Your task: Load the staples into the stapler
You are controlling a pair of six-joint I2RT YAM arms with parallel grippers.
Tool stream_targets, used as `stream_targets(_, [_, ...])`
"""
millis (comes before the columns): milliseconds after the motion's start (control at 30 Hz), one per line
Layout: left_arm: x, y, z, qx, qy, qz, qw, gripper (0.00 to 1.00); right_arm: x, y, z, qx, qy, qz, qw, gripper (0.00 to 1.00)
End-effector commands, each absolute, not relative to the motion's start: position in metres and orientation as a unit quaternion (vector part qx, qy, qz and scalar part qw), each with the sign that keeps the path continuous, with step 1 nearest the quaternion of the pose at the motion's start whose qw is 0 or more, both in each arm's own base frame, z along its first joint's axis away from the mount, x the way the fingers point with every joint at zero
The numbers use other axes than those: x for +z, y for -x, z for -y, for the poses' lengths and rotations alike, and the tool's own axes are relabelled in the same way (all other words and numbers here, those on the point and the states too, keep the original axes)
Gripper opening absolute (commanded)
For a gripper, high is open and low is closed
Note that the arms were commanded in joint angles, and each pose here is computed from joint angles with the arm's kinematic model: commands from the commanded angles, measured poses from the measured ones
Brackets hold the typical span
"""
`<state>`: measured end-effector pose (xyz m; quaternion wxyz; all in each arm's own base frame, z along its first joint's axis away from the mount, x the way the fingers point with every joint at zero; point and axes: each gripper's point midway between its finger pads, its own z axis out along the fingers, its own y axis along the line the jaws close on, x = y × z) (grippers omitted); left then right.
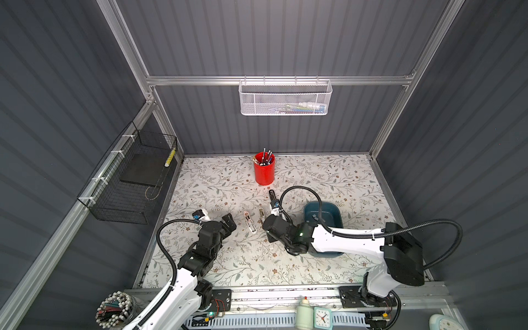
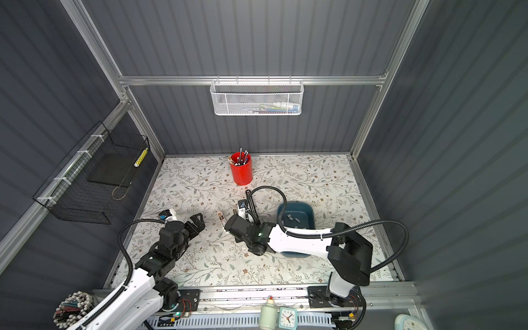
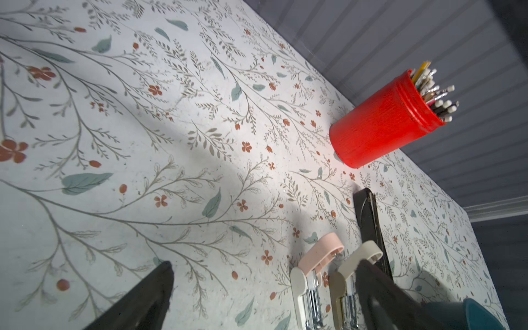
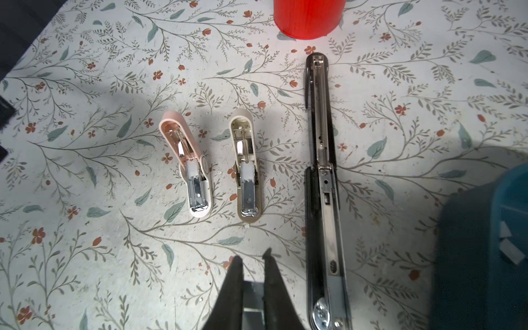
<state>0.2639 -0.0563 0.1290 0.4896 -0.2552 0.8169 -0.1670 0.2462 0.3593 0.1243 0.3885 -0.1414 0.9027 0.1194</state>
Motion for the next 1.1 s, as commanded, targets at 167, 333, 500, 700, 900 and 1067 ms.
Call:
stream_targets(167, [0.123, -0.265, 0.051, -0.152, 0.259, -0.815, 0.495, 1.00, 0.128, -0.267, -0.375, 0.138, 0.157, -0.888, 0.410, 0.13])
stream_targets(333, [0.139, -0.270, 0.077, -0.205, 0.192, -0.815, 0.507, 1.00, 0.122, -0.276, -0.382, 0.144, 0.159, -0.881, 0.421, 0.10])
stream_targets(500, [0.140, -0.269, 0.076, -0.207, 0.195, -0.810, 0.513, 1.00, 0.112, -0.282, -0.387, 0.154, 0.163, -0.876, 0.428, 0.11])
stream_targets(700, [0.139, -0.271, 0.077, -0.203, 0.193, -0.815, 0.507, 1.00, 0.107, -0.284, -0.389, 0.157, 0.170, -0.872, 0.432, 0.10])
stream_targets(900, [0.138, -0.271, 0.075, -0.196, 0.193, -0.818, 0.506, 1.00, 0.109, -0.283, -0.388, 0.161, 0.170, -0.870, 0.433, 0.09])
stream_targets(1067, [0.137, -0.270, 0.073, -0.194, 0.198, -0.816, 0.508, 1.00, 0.117, -0.280, -0.382, 0.166, 0.163, -0.871, 0.432, 0.09])
